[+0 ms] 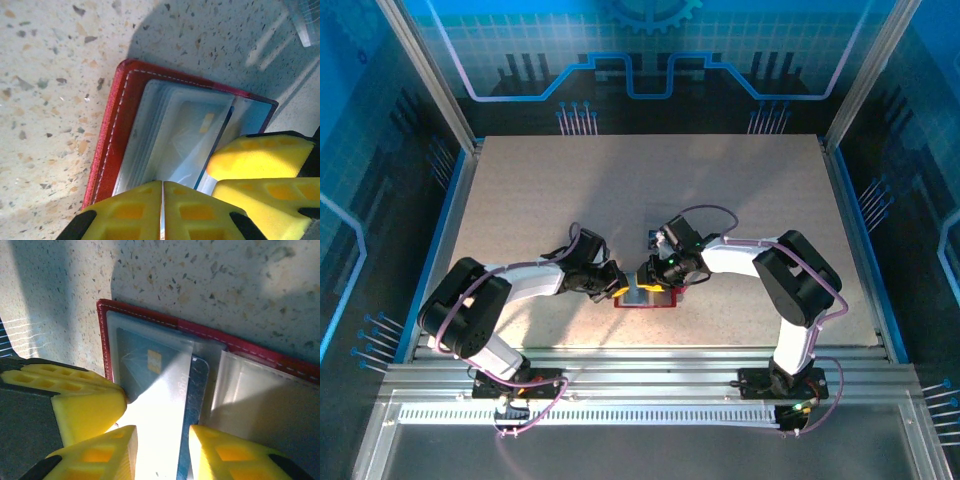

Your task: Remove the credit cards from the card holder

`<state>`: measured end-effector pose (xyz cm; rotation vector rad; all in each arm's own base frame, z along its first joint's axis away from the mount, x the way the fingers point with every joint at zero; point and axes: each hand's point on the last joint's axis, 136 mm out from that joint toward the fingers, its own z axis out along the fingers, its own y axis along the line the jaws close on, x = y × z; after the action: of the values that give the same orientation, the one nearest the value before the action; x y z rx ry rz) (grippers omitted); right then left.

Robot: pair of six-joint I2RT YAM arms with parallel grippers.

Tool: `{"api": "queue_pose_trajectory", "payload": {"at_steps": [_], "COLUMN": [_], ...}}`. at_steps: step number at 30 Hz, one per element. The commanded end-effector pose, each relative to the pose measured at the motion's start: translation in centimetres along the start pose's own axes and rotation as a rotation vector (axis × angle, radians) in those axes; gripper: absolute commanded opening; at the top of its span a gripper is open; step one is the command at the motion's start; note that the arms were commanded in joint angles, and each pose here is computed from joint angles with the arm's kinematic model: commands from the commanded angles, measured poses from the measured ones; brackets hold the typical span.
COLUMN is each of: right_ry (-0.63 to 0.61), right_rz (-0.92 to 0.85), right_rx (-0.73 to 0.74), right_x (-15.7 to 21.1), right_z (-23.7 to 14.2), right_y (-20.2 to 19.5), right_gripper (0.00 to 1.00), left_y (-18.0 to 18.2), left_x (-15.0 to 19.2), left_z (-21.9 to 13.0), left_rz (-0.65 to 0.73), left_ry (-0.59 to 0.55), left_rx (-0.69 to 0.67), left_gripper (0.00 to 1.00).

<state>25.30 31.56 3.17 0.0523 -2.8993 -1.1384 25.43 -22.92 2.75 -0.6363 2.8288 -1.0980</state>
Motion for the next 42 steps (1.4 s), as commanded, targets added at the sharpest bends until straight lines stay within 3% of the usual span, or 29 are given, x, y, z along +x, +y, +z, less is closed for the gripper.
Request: {"api": "queue_pose_trajectory", "payload": {"at_steps": [1,28,42], "right_ry": [0.005,-0.066,-0.049], "right_rz": [-0.016,-0.033,0.034], "right_rx": [0.040,0.024,-0.039], "right_x": [0.5,-0.2,0.5], "right_z": [-0.4,-2.7,-1.7], "right_y": [-0.1,0.3,-1.4], "right_gripper": [0.35,0.34,0.29], "left_y": [0.4,0.1,-0.4], "left_x": [0.0,-0.1,-0.1], "left_z": [-0.5,-0.7,-0.5], "left_rz": [0.009,0.020,0.035], "left_ry": [-0.011,-0.014,0.006], "left_rx": [-0.012,-0.010,-0.010], "left_gripper": [0.11,0.11,0.08]}}
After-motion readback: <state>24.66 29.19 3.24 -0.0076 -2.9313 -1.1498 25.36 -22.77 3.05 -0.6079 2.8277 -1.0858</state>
